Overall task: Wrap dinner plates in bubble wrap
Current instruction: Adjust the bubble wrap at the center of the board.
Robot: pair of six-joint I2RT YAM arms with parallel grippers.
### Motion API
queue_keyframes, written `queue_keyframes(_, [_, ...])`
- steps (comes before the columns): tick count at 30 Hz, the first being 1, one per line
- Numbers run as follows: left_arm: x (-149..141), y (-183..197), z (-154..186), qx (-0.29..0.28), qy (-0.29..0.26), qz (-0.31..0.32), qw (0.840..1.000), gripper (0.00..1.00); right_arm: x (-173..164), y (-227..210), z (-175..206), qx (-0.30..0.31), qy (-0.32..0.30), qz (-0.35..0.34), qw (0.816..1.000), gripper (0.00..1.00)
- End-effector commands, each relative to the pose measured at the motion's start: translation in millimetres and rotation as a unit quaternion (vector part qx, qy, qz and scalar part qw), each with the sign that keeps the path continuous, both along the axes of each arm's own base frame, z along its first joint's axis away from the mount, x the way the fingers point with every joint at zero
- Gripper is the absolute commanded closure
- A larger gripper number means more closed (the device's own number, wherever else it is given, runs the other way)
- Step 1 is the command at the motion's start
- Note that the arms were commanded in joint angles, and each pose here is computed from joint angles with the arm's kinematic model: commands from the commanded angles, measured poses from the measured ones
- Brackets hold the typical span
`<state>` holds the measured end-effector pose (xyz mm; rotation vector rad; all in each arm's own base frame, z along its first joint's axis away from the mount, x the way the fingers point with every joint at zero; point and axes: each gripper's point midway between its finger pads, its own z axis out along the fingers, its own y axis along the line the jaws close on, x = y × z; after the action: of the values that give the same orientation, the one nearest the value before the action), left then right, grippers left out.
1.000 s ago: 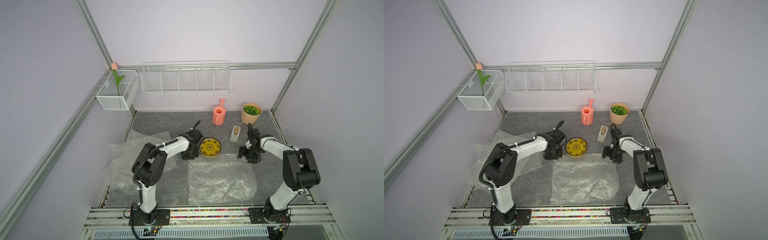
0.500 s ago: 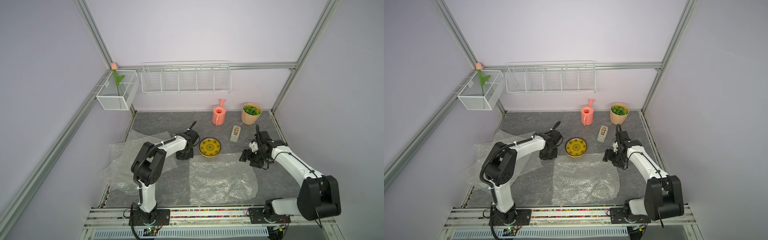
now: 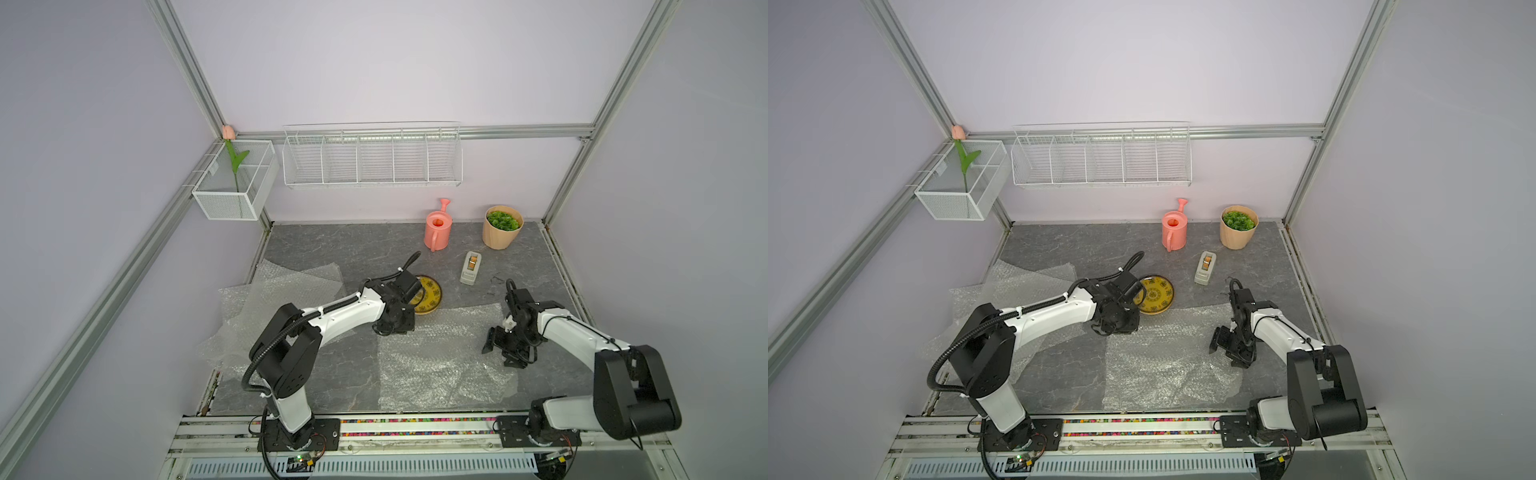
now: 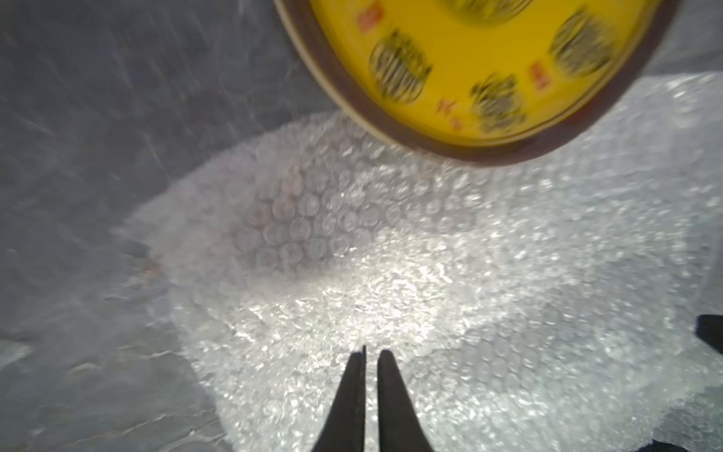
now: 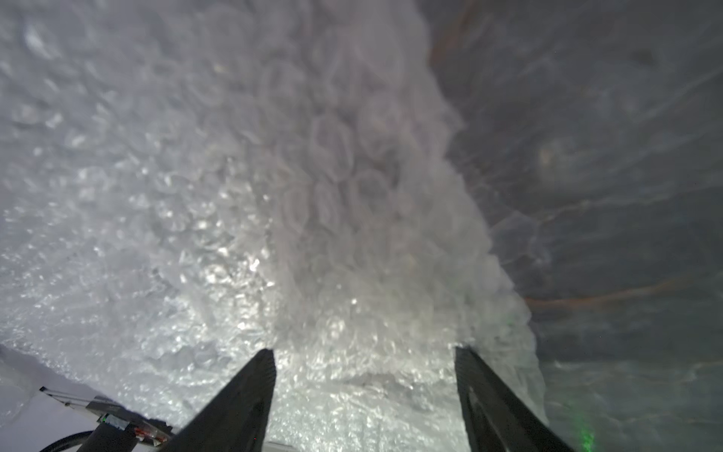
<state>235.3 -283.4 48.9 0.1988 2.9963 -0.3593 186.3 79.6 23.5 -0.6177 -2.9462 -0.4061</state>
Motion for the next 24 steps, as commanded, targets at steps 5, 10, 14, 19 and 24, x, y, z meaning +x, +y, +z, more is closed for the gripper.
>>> queue_keyframes(5, [1.2, 52.4, -35.3, 0.084, 0.019, 0.042, 0.995, 0.9, 9.8, -1.5, 0.1, -0.011, -0.024, -0.002, 1.0, 0.26])
queue_keyframes(10, [10.7, 75.4, -24.5, 0.099, 0.009, 0.045, 0.994, 0.9, 36.3, 15.7, 43.7, 0.036, -0.092, 0.021, 0.995, 0.25])
queue_keyframes(14, [23.1, 57.1, 5.9, 0.059, -0.012, 0.036, 0.998, 0.88, 73.4, 42.6, 76.0, 0.107, -0.154, 0.035, 0.982, 0.26])
queue_keyframes(19, [60.7, 27.1, 49.4, 0.031, -0.059, 0.019, 0.998, 0.88, 127.7, 85.8, 101.5, 0.202, -0.202, 0.057, 0.957, 0.31])
queue_keyframes(24, [100.2, -10.0, 58.4, 0.026, -0.068, -0.008, 0.997, 0.91, 158.5, 117.9, 88.4, 0.214, -0.18, 0.089, 0.956, 0.38])
